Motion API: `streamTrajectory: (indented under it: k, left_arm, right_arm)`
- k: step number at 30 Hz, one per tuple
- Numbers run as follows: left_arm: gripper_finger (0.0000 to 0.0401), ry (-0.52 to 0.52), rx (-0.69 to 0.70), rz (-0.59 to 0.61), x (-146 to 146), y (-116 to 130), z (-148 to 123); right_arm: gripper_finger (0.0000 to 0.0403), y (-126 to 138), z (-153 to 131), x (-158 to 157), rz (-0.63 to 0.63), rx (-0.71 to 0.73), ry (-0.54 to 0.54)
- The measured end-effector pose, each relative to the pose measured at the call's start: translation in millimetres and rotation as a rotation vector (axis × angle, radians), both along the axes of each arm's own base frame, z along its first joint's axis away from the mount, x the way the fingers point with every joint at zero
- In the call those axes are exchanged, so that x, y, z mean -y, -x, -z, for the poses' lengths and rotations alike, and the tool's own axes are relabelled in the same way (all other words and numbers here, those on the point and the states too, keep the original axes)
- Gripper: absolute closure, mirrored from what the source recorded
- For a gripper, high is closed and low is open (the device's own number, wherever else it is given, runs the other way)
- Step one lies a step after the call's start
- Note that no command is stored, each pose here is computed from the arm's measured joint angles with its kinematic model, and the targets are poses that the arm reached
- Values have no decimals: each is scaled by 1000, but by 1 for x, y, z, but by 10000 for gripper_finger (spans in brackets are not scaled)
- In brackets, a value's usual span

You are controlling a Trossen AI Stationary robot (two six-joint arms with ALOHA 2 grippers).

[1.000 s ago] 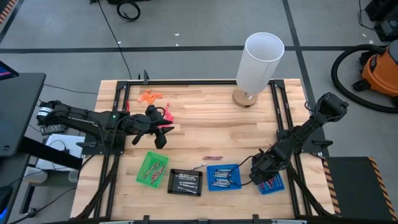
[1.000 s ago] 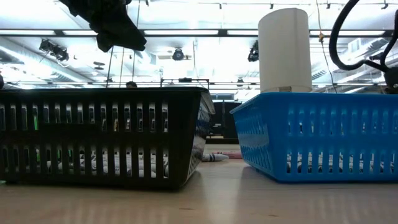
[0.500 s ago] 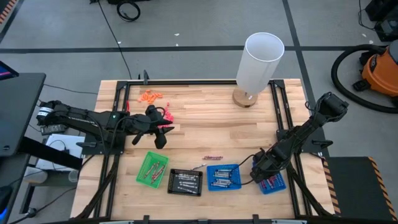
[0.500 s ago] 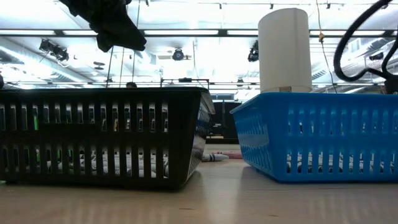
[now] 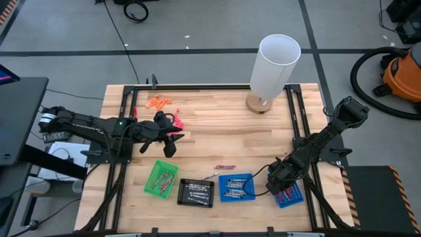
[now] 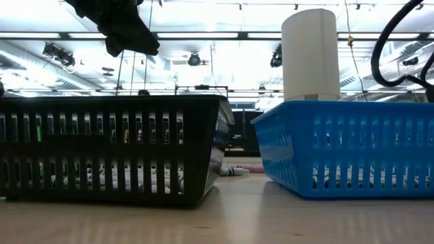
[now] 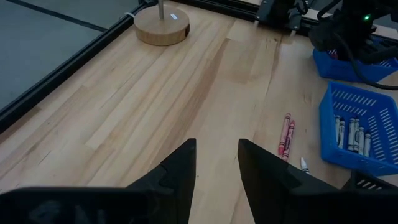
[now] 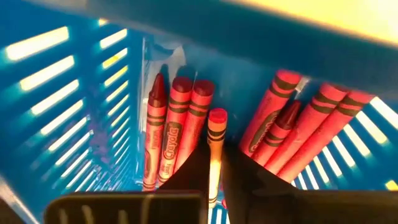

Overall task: Sort crayons
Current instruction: Put the pink crayon into the green basket

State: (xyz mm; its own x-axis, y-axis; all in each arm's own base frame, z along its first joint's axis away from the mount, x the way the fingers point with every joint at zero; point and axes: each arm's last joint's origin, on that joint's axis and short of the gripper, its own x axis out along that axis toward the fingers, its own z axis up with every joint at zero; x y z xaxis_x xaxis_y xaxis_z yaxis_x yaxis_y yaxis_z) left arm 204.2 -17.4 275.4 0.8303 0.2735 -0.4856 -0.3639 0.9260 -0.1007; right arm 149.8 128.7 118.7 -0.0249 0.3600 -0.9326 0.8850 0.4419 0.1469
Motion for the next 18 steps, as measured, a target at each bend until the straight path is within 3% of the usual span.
streamTrajectory:
  k: [18]
  left_arm:
    - [271, -23, -8, 13, 0, 0, 0]
  right_arm:
    - [374, -16, -26, -13, -31, 15, -25]
